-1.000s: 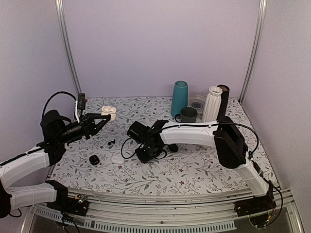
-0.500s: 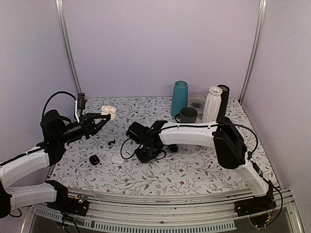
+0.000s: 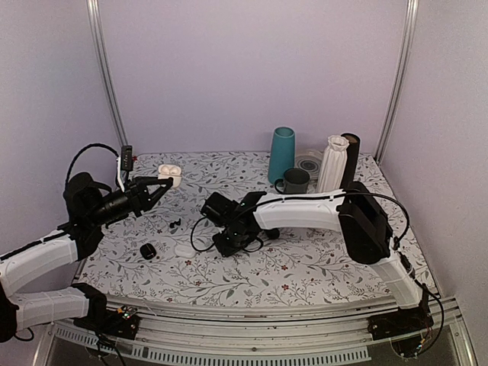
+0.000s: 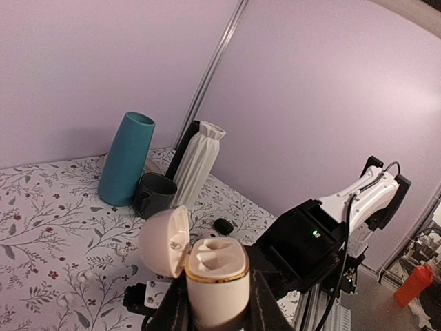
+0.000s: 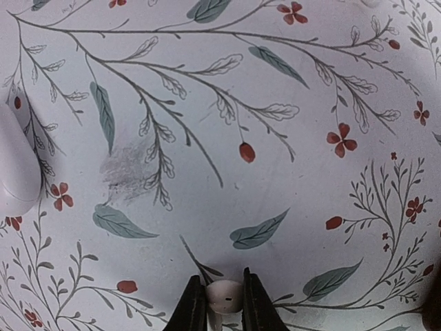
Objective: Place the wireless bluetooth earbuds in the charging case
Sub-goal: Pick up the left earbud from the center of the board, then place the left earbud in the left side groove of the charging case.
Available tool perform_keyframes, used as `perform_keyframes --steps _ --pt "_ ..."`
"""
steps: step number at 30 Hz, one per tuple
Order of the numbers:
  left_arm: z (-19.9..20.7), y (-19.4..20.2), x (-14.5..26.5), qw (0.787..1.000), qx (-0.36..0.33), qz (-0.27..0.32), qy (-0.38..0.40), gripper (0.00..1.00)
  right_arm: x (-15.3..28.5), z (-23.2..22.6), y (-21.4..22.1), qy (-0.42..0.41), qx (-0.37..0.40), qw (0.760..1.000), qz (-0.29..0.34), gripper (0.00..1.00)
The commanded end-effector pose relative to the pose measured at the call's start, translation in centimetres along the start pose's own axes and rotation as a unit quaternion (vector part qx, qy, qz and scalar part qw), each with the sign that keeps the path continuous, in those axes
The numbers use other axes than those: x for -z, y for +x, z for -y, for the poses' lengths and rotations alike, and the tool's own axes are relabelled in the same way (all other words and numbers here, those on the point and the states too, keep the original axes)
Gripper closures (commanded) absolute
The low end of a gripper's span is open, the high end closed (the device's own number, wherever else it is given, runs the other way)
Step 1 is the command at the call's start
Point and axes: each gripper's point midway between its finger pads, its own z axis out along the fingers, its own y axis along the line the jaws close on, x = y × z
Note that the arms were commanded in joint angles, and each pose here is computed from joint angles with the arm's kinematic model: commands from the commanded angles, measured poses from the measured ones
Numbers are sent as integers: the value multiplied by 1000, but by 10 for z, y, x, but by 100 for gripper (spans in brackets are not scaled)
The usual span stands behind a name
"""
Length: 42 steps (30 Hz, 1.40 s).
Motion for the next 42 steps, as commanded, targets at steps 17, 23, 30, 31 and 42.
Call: perform_keyframes --steps 17,23,30,31,42 --pt "-18 27 -14 999 10 -3 -36 100 82 31 -41 -82 -99 978 163 88" --pt "-4 34 -27 998 -37 16 -54 100 132 39 -68 -99 -127 956 246 88" --pt "9 31 -27 991 -81 71 -79 100 204 50 -97 -121 -163 915 348 88" --pt "11 31 -28 990 -85 76 -83 100 214 51 -100 -127 -166 909 360 88" --pt "22 35 -50 983 -119 91 -103 100 289 38 -124 -191 -179 854 449 88"
